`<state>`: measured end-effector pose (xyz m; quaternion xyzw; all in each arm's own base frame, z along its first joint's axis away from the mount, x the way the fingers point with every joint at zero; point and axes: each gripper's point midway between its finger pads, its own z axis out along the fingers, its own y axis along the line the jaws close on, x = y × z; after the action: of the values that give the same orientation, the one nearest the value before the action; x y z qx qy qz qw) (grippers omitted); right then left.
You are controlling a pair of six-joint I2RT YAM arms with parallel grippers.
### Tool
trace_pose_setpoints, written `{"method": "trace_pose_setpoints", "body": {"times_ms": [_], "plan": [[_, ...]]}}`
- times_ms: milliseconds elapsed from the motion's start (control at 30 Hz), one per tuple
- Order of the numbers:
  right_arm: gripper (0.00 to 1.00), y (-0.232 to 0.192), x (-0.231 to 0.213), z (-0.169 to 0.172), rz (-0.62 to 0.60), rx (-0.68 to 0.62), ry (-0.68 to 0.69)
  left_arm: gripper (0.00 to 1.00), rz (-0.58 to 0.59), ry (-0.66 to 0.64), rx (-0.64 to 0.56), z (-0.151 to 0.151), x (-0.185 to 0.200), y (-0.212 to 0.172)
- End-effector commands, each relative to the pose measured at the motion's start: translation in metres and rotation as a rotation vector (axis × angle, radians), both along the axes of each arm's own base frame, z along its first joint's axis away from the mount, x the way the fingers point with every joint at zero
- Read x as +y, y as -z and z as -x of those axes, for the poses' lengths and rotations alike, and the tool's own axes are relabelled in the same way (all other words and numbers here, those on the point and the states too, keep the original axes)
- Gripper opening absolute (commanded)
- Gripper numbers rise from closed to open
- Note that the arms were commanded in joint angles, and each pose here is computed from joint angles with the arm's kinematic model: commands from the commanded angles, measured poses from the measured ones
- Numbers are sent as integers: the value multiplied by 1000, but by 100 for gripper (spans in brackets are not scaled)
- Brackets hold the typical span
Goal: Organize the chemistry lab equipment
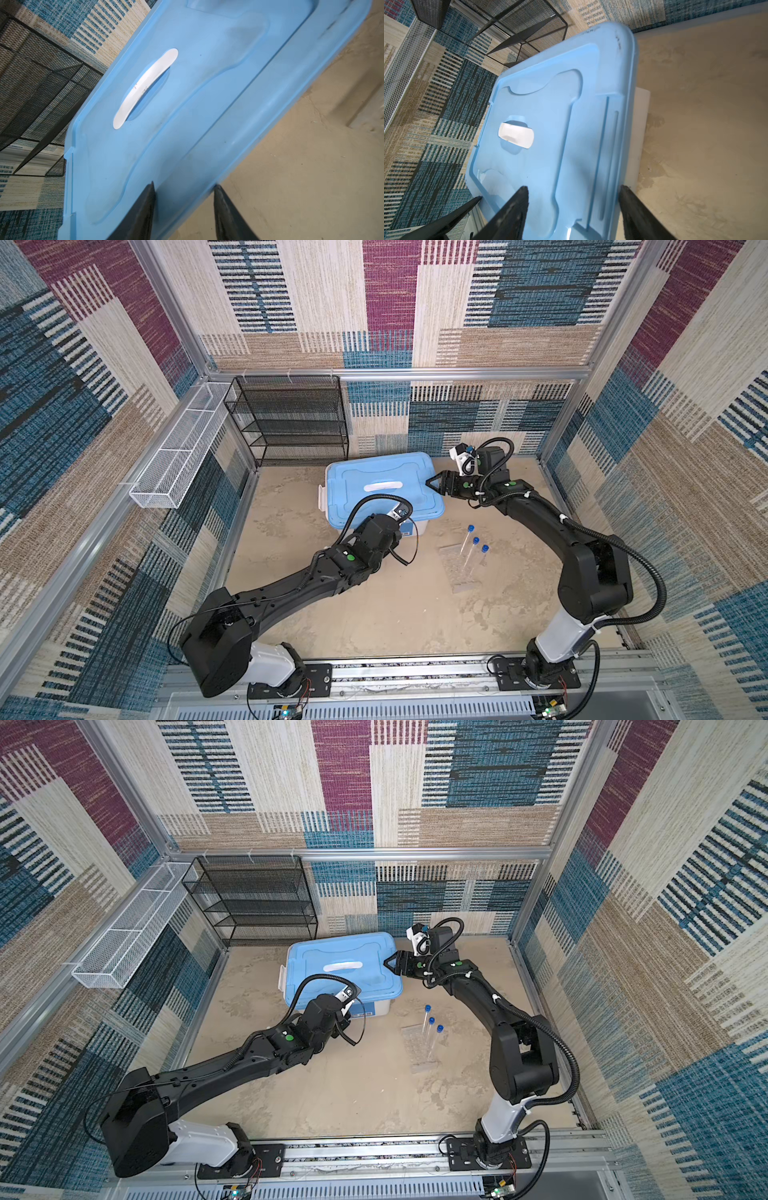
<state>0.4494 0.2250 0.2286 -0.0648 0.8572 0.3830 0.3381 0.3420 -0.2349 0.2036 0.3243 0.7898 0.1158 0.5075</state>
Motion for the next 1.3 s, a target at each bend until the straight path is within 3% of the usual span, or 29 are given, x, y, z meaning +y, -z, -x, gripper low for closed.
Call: {"method": "trace_pose_setpoints", "body": {"times_ms": [0, 400, 967, 1267], "plan": [[69, -8, 4, -12, 46, -58, 24, 47, 48, -39, 6, -2, 1, -3], [61, 12, -7, -26, 187, -29, 112, 47, 54, -76, 14, -4, 5, -3], [44, 14, 8, -4, 119, -16, 49, 46, 120, -124, 49, -5, 19, 0], [43, 44, -2, -15, 242, 15, 105, 46, 192, -109, 78, -1, 18, 0]]}}
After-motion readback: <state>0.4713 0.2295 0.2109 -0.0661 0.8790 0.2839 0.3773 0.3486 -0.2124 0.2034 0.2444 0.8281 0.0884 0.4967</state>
